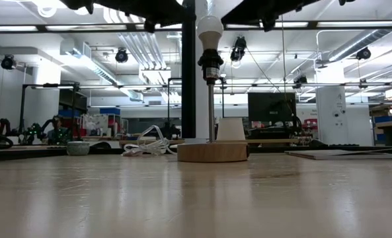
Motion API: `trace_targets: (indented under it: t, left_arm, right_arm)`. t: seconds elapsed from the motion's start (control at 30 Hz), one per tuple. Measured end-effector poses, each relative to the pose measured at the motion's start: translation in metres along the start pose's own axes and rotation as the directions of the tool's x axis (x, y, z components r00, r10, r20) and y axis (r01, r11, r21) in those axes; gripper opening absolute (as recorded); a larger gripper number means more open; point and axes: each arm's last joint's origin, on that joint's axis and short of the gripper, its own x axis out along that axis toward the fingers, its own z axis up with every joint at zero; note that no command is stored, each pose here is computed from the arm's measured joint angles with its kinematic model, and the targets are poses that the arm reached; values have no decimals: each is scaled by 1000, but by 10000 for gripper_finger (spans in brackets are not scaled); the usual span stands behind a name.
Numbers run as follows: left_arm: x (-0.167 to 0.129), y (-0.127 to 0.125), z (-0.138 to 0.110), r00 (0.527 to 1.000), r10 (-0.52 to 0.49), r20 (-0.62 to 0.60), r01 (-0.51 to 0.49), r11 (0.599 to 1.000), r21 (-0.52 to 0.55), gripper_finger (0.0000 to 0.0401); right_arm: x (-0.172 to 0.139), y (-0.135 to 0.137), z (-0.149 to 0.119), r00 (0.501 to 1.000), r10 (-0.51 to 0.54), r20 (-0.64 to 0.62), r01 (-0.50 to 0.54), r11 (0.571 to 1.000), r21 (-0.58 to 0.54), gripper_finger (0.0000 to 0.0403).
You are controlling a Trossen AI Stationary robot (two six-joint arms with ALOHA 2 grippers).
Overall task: Screw lightbulb
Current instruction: Remove the lightbulb from the lamp
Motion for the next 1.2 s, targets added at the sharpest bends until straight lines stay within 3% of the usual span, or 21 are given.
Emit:
trace_targets:
  t: [0.57,0.73,0.9,1.1,1.2]
  left_arm:
    - [6,-8,-5,994,-105,16,105,995,5,0]
    - [3,-12,-3,983,-180,22,180,984,10,0]
    - [-1,-7,4,990,-128,56,126,992,29,0]
    - [2,1,3,999,39,37,-42,998,56,0]
    - [6,2,-3,999,51,12,-51,997,49,0]
  right_arm:
    - [5,-8,-2,1000,-31,2,31,999,32,2]
    - [5,-9,-3,997,-73,-19,74,997,19,2]
    - [3,-7,-2,998,-65,-16,65,998,16,2]
    - [1,-2,0,1000,-20,-3,20,1000,-16,2]
    - [1,-1,1,1000,7,15,-7,1000,-9,2]
